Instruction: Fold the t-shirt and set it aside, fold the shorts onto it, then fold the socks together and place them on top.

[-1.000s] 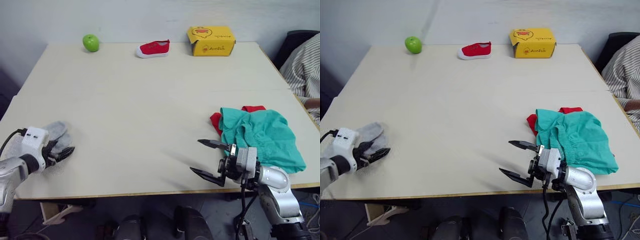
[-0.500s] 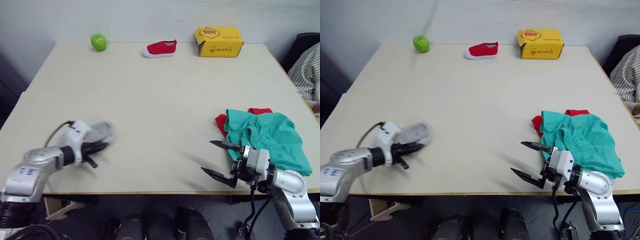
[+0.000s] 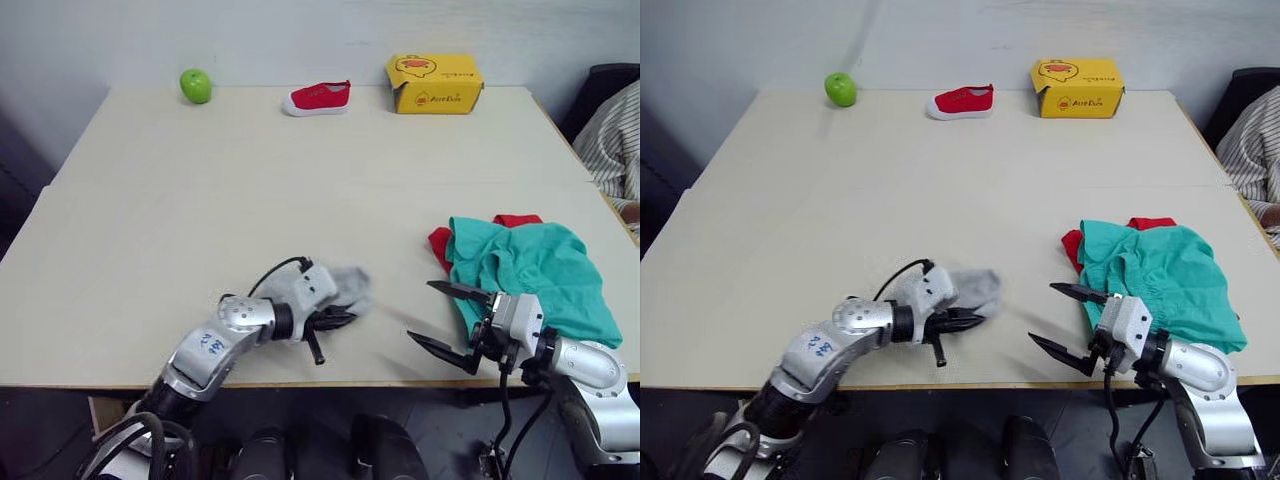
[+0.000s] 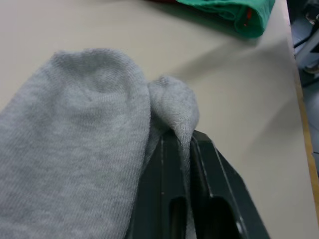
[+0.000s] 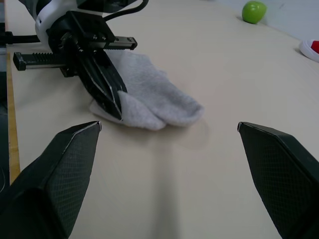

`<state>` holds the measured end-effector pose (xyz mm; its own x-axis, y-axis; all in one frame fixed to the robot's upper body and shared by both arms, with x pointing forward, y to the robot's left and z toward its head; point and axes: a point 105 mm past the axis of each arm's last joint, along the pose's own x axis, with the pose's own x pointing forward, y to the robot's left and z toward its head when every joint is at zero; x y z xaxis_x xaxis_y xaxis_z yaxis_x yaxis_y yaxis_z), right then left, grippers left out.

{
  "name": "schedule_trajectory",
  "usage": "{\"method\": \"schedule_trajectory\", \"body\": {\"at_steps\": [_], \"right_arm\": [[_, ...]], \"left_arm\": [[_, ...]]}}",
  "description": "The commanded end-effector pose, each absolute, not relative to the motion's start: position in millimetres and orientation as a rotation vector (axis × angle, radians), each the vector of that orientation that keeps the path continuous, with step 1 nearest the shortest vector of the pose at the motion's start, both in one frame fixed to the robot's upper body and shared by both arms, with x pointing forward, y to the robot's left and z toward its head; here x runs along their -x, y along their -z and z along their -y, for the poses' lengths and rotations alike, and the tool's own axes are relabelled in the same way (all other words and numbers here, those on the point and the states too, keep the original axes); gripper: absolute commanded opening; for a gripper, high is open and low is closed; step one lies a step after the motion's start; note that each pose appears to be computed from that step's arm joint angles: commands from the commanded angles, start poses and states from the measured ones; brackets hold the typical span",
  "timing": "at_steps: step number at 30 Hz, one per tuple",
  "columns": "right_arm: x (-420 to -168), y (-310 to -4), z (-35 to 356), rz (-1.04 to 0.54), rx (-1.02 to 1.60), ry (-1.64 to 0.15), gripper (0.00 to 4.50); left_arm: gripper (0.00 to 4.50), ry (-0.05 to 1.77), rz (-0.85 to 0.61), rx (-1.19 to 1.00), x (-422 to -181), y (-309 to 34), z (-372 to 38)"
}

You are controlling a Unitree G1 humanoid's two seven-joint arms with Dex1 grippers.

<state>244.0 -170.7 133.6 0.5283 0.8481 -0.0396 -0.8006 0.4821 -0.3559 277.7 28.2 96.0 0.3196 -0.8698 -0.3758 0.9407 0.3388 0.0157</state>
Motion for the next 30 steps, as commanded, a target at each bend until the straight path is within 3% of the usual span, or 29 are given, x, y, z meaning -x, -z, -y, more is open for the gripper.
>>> {"method": "schedule_trajectory", "body": {"at_steps": [1,5,8,13,18,21,26,30], "right_arm": [[-244,-139,161,0.14,0.354,-1.008,4.5],[-244,-135,143,0.07,0.31,-1.034,4.5],[-243,-130,126,0.019,0.325,-1.086,4.5],[-256,-112,111,-0.039,0.383,-1.082,4.5],[-272,-93,105,-0.069,0.449,-1.064,4.5],[-274,-86,103,-0.068,0.479,-1.064,3.9],[-278,-83,103,-0.038,0.515,-1.054,2.14],[-281,-82,107,-0.022,0.547,-1.053,0.72]], "left_arm": [[1.32,1.223,-0.279,-0.226,-281,-110,-31],[2.57,1.334,-0.144,-0.143,-275,-141,-51],[2.57,1.432,-0.126,-0.11,-265,-159,-92],[2.57,1.22,-0.107,-0.249,-308,-167,-147],[2.57,1.112,-0.167,-0.397,-339,-143,-175],[2.6,1.111,-0.179,-0.413,-346,-134,-174],[2.6,1.159,-0.182,-0.376,-352,-124,-156],[1.68,1.187,-0.194,-0.351,-348,-118,-152]]}}
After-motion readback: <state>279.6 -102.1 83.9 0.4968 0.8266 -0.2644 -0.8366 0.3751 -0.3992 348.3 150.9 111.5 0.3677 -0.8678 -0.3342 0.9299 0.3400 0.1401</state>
